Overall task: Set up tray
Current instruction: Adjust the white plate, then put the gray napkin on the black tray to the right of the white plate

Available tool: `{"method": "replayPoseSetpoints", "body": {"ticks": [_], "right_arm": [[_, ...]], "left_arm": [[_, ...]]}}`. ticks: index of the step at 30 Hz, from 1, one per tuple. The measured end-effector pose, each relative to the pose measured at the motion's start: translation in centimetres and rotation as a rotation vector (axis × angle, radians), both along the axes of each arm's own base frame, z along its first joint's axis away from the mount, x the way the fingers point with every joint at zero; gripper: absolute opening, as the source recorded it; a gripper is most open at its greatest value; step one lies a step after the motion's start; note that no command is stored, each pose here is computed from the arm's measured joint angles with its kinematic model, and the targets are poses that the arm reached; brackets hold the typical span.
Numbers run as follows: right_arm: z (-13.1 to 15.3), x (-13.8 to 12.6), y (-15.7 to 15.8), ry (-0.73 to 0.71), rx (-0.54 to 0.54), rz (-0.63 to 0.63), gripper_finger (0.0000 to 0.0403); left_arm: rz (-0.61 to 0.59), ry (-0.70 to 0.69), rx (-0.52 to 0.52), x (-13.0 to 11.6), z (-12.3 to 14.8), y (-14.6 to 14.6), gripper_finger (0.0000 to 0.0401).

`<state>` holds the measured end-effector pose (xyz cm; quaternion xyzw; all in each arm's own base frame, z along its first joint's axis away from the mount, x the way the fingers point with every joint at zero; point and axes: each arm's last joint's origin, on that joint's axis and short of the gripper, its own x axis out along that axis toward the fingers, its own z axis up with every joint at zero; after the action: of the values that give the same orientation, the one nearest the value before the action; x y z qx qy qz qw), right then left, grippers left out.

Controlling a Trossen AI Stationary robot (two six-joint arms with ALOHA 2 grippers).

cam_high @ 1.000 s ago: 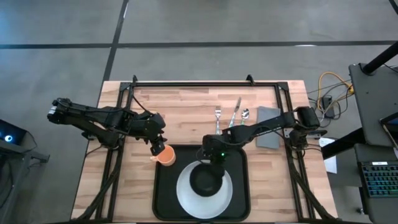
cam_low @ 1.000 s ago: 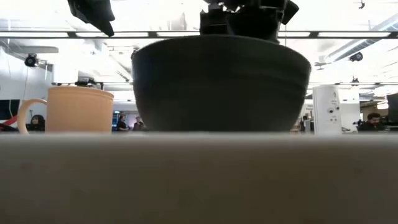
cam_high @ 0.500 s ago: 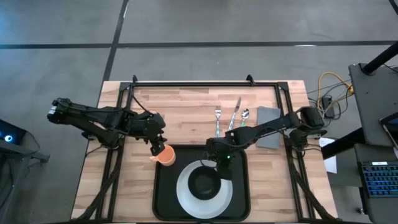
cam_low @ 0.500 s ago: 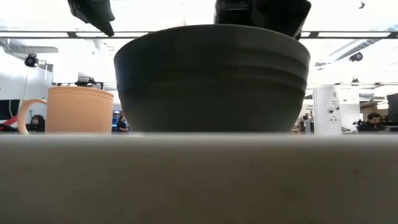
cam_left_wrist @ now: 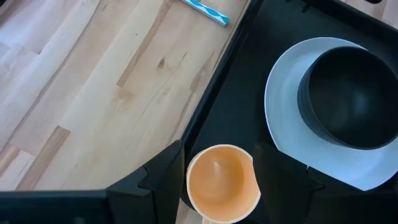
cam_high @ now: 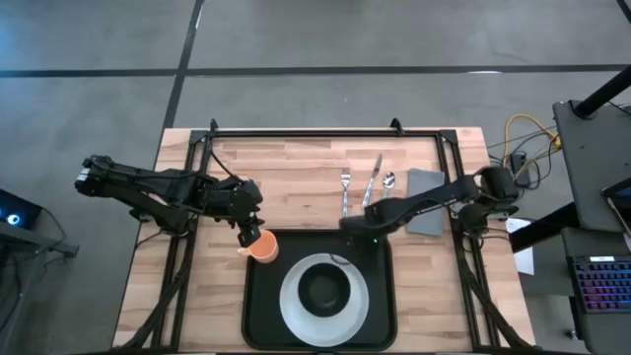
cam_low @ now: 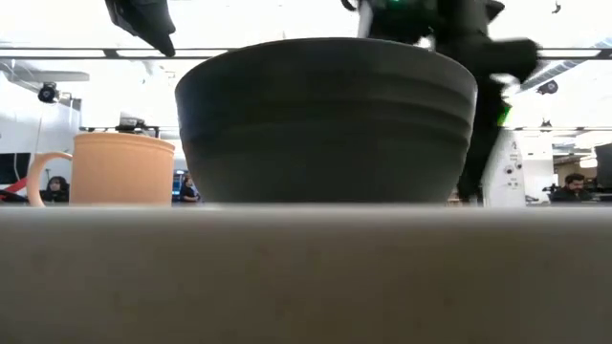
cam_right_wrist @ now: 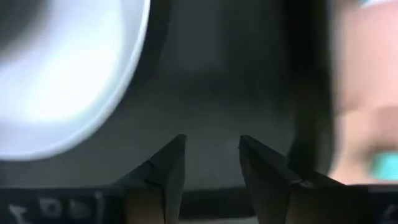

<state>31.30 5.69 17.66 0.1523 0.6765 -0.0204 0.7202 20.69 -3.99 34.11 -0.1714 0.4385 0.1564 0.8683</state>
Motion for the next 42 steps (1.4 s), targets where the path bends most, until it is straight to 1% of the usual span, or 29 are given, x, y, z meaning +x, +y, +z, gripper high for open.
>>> {"method": "replayPoseSetpoints", "body": {"ticks": [4,6,10,15,22,29,31,33,37,39,42], "right_arm": [[-1.8,-1.5,1.3,0.068,-0.005,0.053,0.0128],[-2.2,-1.9,2.1,0.072,0.021,0.096,0.0127],[-2.4,-1.7,4.1,-0.013,0.108,0.194,0.0131],[-2.3,-1.2,5.8,-0.144,0.125,0.299,0.0131],[-3.5,-0.4,6.3,-0.195,0.133,0.301,0.0133],[-2.7,1.2,6.7,-0.282,0.145,0.296,0.0136],[-2.5,1.1,6.6,-0.271,0.119,0.285,0.0137],[-2.3,0.7,6.3,-0.213,0.055,0.249,0.0137],[-1.9,-0.7,5.1,-0.025,-0.113,0.156,0.0137],[-1.6,-1.3,4.5,0.042,-0.174,0.113,0.0139],[-0.6,-2.1,3.7,0.099,-0.197,0.027,0.0142]], "left_arm": [[-0.001,0.004,0.002,0.0,-0.1,0.0,0.0171],[-0.001,0.007,0.003,0.0,-0.2,0.0,0.0171],[-0.001,0.016,0.005,0.0,-0.5,0.0,0.0171],[-0.002,0.032,0.008,0.0,-0.9,0.0,0.0171],[-0.001,0.038,0.009,0.0,-1.1,0.0,0.0171],[-0.001,0.039,0.010,0.0,-1.2,0.0,0.0171],[-0.001,0.039,0.010,-0.1,-1.2,0.0,0.0171],[-0.004,0.041,0.012,-0.1,-1.2,0.0,0.0171],[-0.018,0.042,0.021,-0.1,-1.2,0.0,0.0171],[-0.018,0.040,0.021,0.0,-1.1,0.0,0.0171],[-0.019,0.040,0.021,0.0,-1.1,0.0,0.0171]]}}
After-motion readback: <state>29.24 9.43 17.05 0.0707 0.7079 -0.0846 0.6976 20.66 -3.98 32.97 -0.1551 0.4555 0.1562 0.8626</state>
